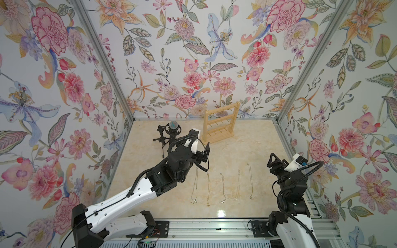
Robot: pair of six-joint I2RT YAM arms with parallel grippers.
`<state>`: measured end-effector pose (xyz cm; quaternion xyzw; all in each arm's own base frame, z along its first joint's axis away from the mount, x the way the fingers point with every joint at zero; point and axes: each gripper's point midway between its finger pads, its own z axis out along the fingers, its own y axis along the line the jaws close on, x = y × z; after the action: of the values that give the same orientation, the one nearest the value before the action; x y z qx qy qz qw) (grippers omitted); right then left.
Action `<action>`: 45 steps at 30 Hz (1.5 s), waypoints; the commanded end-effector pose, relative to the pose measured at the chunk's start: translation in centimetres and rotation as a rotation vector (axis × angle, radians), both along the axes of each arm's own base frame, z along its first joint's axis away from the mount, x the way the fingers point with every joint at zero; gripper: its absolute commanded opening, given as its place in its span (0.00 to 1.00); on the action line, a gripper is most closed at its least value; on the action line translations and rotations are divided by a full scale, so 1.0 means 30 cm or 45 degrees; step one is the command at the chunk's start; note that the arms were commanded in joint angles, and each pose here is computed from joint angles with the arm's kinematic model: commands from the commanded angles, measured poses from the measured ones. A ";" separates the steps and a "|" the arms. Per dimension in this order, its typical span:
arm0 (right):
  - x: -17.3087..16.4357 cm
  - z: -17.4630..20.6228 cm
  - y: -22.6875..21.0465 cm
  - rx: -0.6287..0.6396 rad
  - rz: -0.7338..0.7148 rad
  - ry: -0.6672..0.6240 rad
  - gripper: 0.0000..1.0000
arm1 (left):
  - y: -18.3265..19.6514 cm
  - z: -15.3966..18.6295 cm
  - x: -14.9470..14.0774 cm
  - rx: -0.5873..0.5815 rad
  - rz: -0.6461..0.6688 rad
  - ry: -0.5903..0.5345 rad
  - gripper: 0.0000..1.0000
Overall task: Take the necklace off the jewelry display stand
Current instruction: Reset both arms
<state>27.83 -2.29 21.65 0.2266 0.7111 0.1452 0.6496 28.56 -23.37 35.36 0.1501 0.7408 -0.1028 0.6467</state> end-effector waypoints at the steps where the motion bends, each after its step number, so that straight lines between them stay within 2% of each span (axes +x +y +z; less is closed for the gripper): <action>1: -0.004 0.029 0.014 -0.057 0.016 -0.067 1.00 | 0.112 0.008 0.010 0.021 0.129 -0.024 0.99; 8: 0.034 0.037 0.104 -0.186 0.115 -0.033 1.00 | 0.275 0.025 0.023 -0.015 0.289 -0.055 0.99; 16: 0.118 0.003 0.268 -0.395 0.268 0.094 1.00 | 0.443 0.009 0.071 -0.038 0.489 -0.012 0.99; 23: 0.220 -0.043 0.284 -0.403 0.262 0.221 1.00 | 0.559 0.014 0.100 -0.067 0.547 -0.035 0.99; 26: 0.258 -0.046 0.264 -0.387 0.219 0.228 1.00 | 0.583 0.042 0.127 -0.074 0.517 -0.060 0.99; 30: 0.307 -0.064 0.229 -0.384 0.165 0.246 1.00 | 0.661 0.064 0.165 -0.108 0.575 -0.112 0.99; 33: 0.349 -0.088 0.224 -0.379 0.208 0.276 1.00 | 0.698 0.071 0.195 -0.121 0.595 -0.159 0.99; 39: 0.395 -0.178 0.179 -0.427 0.185 0.362 1.00 | 0.778 0.019 0.287 -0.163 0.631 -0.174 0.99; 42: 0.393 -0.211 0.191 -0.501 0.200 0.299 1.00 | 0.826 -0.063 0.324 -0.112 0.695 -0.182 0.99; 45: 0.394 -0.215 0.182 -0.565 0.185 0.331 1.00 | 0.874 -0.166 0.351 -0.127 0.741 -0.138 0.99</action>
<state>38.98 3.19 13.58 0.0678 0.8373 0.0249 0.5419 38.48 2.10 30.66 -0.0891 0.7293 0.0624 0.6755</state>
